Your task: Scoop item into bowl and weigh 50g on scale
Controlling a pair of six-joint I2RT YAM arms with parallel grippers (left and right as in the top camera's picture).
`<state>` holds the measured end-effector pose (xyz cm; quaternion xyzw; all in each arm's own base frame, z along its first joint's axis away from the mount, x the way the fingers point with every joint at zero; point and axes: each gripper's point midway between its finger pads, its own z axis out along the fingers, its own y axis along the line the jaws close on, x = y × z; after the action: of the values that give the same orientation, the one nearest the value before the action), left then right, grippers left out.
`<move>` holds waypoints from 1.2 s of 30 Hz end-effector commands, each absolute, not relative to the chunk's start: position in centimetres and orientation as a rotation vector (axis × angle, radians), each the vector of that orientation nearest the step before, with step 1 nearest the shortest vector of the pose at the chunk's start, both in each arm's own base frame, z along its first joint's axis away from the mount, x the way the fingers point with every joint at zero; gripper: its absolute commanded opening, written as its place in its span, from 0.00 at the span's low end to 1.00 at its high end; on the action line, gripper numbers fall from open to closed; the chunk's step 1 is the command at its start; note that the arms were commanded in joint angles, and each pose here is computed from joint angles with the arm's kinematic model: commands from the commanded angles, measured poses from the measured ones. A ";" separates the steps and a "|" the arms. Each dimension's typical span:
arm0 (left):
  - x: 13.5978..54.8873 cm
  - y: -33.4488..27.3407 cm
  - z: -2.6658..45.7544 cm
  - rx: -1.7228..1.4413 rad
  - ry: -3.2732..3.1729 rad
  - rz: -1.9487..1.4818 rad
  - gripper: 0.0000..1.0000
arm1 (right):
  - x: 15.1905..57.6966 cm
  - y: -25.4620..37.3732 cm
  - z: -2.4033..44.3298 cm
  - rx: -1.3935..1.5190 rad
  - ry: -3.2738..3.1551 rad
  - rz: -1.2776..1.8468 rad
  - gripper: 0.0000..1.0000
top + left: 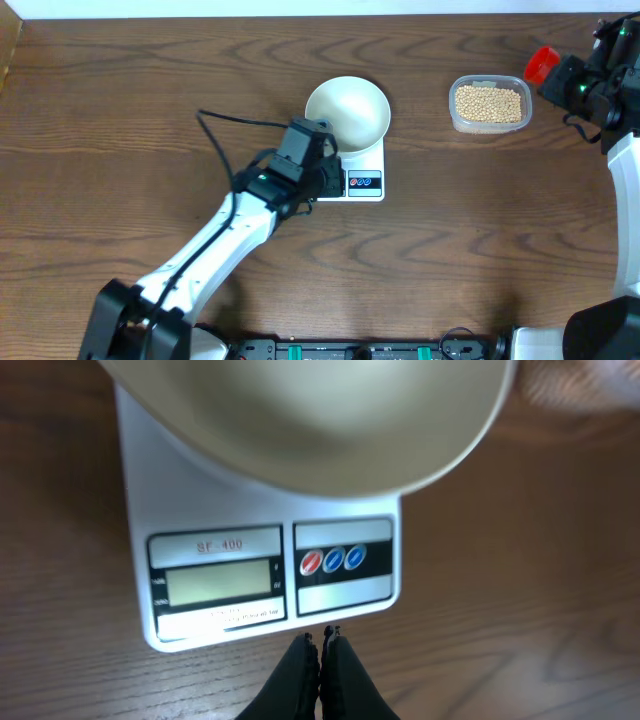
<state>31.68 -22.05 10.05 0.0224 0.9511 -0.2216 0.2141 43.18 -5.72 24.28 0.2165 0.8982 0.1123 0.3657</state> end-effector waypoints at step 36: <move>33.8 -24.7 2.4 0.375 2.624 -0.469 0.07 | 42.2 -4.4 23.5 0.450 2.393 0.318 0.01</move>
<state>33.84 -24.74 2.98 0.1153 0.9511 -0.1822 0.2213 41.80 -4.95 23.06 0.1881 0.9177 0.1132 0.3313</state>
